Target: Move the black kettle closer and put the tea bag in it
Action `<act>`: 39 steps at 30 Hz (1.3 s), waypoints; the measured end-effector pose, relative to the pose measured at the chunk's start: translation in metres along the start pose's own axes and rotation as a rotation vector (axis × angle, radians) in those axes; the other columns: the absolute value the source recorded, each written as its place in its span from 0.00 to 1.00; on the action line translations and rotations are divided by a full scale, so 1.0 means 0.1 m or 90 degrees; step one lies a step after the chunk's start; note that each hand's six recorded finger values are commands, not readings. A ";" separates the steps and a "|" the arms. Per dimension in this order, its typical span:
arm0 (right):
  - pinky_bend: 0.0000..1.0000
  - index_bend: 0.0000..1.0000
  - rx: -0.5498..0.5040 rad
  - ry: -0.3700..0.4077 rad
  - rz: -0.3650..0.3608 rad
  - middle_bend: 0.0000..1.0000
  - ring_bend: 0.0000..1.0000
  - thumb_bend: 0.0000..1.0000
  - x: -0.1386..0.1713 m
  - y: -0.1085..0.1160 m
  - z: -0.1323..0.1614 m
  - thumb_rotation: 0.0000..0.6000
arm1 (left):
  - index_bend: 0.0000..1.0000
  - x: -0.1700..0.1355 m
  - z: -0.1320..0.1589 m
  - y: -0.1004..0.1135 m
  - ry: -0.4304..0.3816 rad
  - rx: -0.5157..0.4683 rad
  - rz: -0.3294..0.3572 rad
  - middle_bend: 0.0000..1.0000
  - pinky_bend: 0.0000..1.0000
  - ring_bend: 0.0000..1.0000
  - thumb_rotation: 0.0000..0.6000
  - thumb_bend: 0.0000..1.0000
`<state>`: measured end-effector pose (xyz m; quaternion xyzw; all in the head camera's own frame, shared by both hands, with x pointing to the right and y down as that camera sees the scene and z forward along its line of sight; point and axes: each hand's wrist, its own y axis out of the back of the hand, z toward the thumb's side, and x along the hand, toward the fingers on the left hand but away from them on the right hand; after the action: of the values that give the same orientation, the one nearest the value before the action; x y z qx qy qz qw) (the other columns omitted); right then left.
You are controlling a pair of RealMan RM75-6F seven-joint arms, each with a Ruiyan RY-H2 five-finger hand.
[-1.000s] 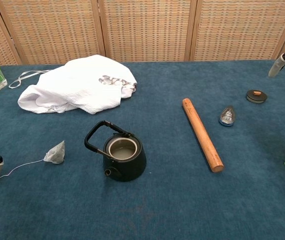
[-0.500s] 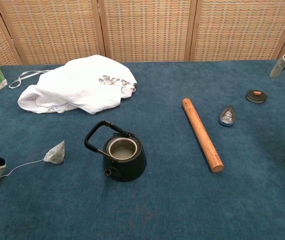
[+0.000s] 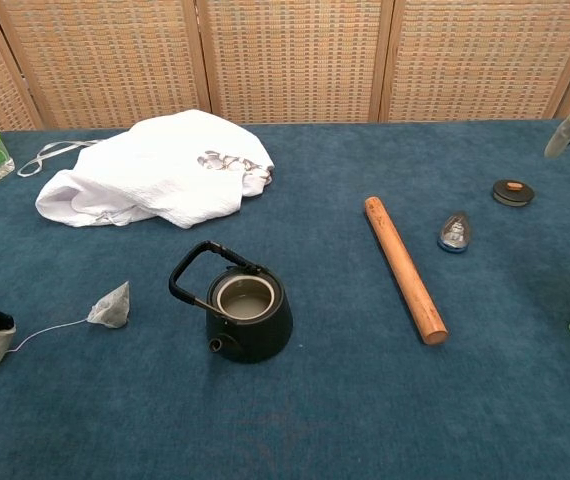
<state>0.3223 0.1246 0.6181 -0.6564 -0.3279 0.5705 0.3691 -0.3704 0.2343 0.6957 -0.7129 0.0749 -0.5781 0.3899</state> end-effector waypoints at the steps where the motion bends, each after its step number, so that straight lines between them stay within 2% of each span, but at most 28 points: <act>1: 0.27 0.32 0.000 0.000 0.000 0.31 0.17 0.29 0.00 0.00 0.00 1.00 | 0.50 0.00 0.00 0.00 0.000 -0.001 -0.001 0.76 0.68 0.69 1.00 0.32; 17: 0.27 0.32 -0.001 -0.007 0.006 0.31 0.17 0.29 0.01 -0.02 -0.03 1.00 | 0.52 0.04 0.02 0.00 -0.001 -0.006 -0.001 0.76 0.68 0.69 1.00 0.32; 30: 0.27 0.32 -0.002 -0.009 0.010 0.31 0.17 0.29 0.01 -0.03 -0.05 1.00 | 0.54 0.05 0.03 0.01 -0.003 -0.012 -0.001 0.77 0.68 0.70 1.00 0.44; 39: 0.27 0.32 -0.003 -0.012 0.010 0.31 0.17 0.29 0.02 -0.02 -0.07 1.00 | 0.57 0.06 0.05 0.01 -0.003 -0.019 0.000 0.77 0.68 0.70 1.00 0.47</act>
<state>0.3296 0.1268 0.6195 -0.6546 -0.3276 0.5785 0.3598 -0.3637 0.2320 0.6995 -0.7201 0.0826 -0.5748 0.3796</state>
